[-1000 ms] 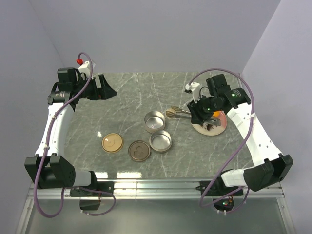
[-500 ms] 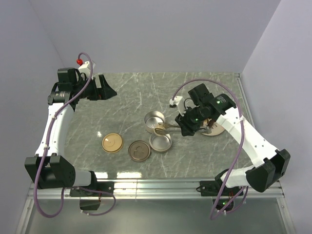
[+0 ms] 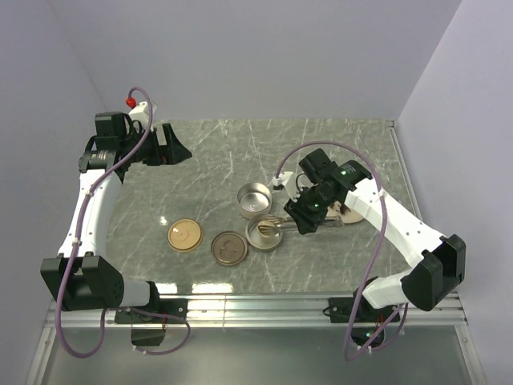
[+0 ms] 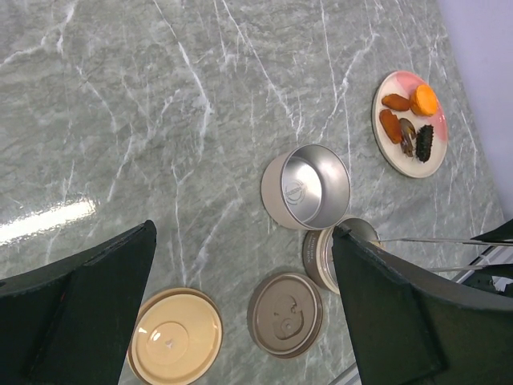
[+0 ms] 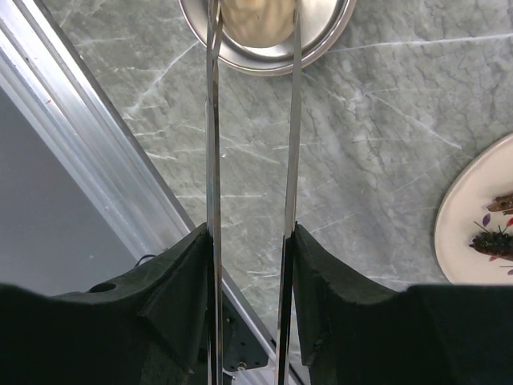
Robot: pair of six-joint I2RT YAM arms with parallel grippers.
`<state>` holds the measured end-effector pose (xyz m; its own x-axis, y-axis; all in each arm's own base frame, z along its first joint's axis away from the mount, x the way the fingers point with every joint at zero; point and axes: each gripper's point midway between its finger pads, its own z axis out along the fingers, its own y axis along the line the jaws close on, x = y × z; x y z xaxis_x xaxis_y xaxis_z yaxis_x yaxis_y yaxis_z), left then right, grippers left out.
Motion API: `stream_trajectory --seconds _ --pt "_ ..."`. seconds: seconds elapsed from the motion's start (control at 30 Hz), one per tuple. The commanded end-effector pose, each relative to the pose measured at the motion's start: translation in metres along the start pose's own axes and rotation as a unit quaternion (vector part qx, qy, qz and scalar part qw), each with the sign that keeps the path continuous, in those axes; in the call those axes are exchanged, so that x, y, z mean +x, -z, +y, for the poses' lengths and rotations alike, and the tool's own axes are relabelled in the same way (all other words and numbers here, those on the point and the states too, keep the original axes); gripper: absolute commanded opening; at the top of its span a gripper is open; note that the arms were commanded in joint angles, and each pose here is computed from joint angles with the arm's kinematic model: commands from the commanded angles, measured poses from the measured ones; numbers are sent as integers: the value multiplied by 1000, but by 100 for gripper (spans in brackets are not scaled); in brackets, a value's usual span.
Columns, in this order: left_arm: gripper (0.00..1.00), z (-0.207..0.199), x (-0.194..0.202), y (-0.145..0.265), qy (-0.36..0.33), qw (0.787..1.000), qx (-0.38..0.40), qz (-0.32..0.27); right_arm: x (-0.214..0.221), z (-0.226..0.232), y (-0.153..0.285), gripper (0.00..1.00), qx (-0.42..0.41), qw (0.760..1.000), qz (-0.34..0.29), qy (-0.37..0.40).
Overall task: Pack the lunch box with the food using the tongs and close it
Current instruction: Place the food into the lunch box
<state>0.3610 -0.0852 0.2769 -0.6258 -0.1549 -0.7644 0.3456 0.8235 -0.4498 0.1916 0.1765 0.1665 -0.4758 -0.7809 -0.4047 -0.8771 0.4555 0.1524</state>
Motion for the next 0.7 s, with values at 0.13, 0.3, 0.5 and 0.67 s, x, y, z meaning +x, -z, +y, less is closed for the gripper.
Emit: stream_trajectory --seconds 0.13,0.3,0.5,0.67 --pt "97 0 -4 3 -14 1000 -2 -6 -9 -5 -8 48 6 1000 -15 2" --pt "97 1 -3 3 -15 1000 -4 -4 -8 -6 -14 49 2 1000 -9 2" --pt "97 1 -3 3 -14 1000 -5 -4 -2 -8 -21 49 1 1000 3 -1" --pt "97 1 -1 1 -13 1000 -1 -2 3 -10 -28 51 1 1000 11 -3"
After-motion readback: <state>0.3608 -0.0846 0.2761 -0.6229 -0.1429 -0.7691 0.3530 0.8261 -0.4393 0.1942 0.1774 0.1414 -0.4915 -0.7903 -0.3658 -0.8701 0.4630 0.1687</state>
